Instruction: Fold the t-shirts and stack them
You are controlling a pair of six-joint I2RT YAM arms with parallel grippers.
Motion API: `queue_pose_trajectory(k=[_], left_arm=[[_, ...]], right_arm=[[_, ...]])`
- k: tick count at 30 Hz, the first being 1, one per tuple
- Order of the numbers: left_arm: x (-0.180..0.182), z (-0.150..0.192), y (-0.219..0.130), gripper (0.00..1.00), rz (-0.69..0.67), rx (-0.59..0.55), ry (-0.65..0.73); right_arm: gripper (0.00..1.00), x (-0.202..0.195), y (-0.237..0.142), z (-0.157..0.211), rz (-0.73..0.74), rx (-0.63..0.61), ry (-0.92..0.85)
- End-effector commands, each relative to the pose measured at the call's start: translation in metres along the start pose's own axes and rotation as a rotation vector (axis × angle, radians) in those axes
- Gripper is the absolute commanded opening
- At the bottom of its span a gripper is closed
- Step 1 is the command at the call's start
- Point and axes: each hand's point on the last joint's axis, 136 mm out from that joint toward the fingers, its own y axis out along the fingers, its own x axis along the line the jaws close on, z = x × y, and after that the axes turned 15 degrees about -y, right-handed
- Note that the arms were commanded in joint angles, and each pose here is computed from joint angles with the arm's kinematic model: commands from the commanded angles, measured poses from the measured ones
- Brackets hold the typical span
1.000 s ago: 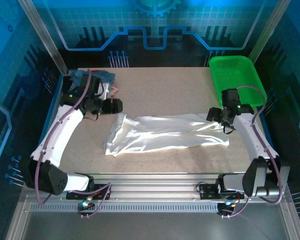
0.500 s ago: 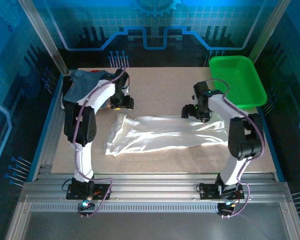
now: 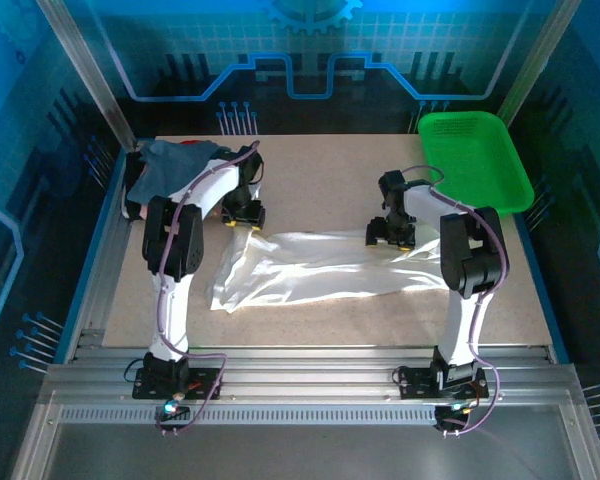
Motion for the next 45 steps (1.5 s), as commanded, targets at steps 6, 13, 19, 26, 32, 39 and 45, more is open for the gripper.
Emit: queue_pose_trajectory(k=[6,13,19,26,32,39,45], left_arm=[[0.011,0.017,0.015,0.25,-0.051,0.105,0.049],[0.046,0.003,-0.024,0.05,0.009,0.004,-0.147],[0.082,-0.001,-0.04,0.04,0.098,-0.026,-0.318],[0.091,-0.029,-0.06,0.34,0.204,-0.127,-0.447],[0.084,-0.05,-0.098,0.37,0.279,-0.231,-0.522],[0.026,-0.02,-0.13,0.45,0.417,-0.22,-0.424],[-0.034,0.028,-0.111,0.47,0.427,-0.148,-0.257]], right_arm=[[0.64,-0.02,0.011,0.015,0.099,0.091,0.048],[0.41,-0.041,0.013,0.031,0.165,0.153,0.134],[0.33,-0.049,0.013,0.037,0.166,0.161,0.167],[0.33,-0.05,0.013,0.034,0.166,0.163,0.166],[0.39,-0.049,0.014,0.033,0.161,0.163,0.169],[0.6,-0.033,-0.004,0.013,0.067,0.028,0.159],[0.7,-0.027,-0.039,0.003,0.019,-0.076,0.121]])
